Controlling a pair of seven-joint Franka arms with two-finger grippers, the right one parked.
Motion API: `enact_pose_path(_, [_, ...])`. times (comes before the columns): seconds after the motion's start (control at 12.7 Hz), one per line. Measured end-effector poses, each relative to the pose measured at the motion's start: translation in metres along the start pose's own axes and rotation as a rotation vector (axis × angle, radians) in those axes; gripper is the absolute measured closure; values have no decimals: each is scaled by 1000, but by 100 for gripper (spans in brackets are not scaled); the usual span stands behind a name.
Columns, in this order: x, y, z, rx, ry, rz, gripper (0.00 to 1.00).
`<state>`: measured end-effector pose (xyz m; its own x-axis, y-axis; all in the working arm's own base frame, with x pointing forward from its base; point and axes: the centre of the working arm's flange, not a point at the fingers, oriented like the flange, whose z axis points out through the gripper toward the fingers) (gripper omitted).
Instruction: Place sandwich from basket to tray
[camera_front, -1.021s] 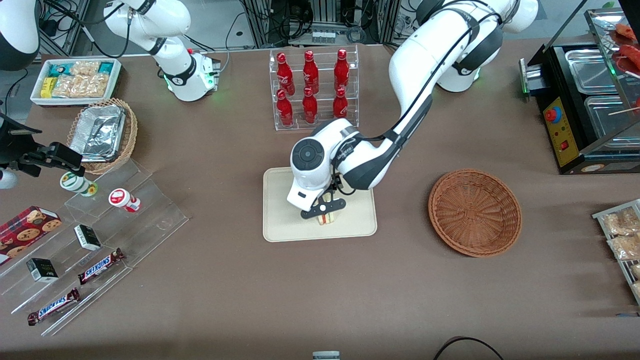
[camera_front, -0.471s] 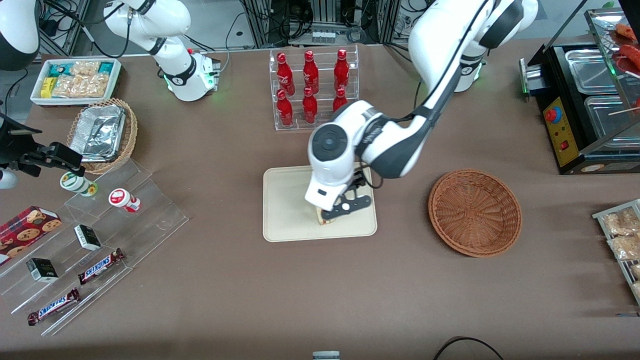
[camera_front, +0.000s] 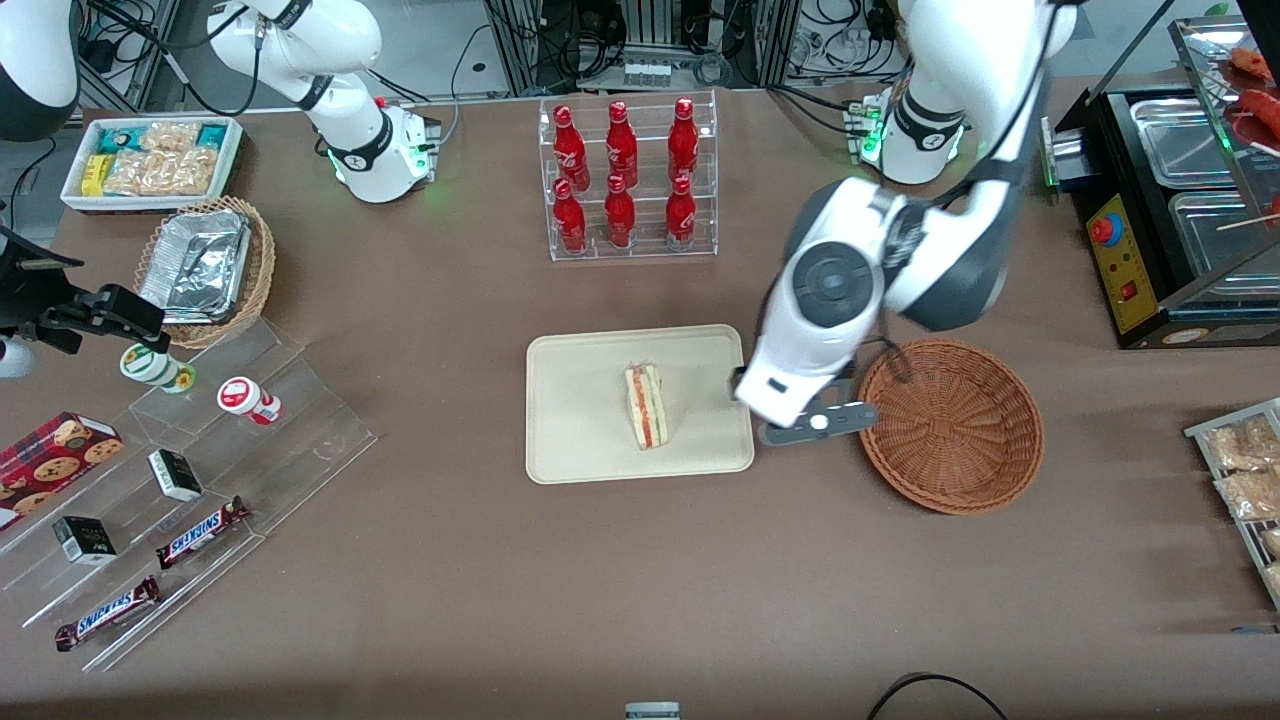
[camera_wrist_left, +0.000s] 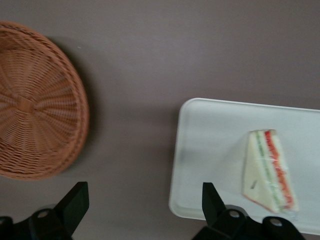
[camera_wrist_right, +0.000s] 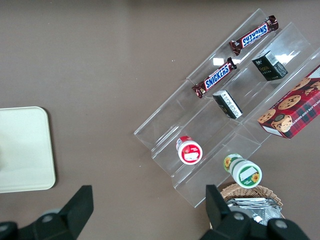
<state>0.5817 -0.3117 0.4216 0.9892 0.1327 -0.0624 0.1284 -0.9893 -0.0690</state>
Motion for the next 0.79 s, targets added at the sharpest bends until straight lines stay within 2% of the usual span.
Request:
enact_pose_path(0.16, [-1, -51, -3, -11, 15, 37, 0])
enact_pose_path(0.31, [-5, -92, -4, -21, 12, 64, 0])
enact_pose_path(0.63, [-10, -111, -16, -41, 7, 69, 0])
enact_pose_path(0.79, [-13, -122, -26, -37, -13, 74, 0])
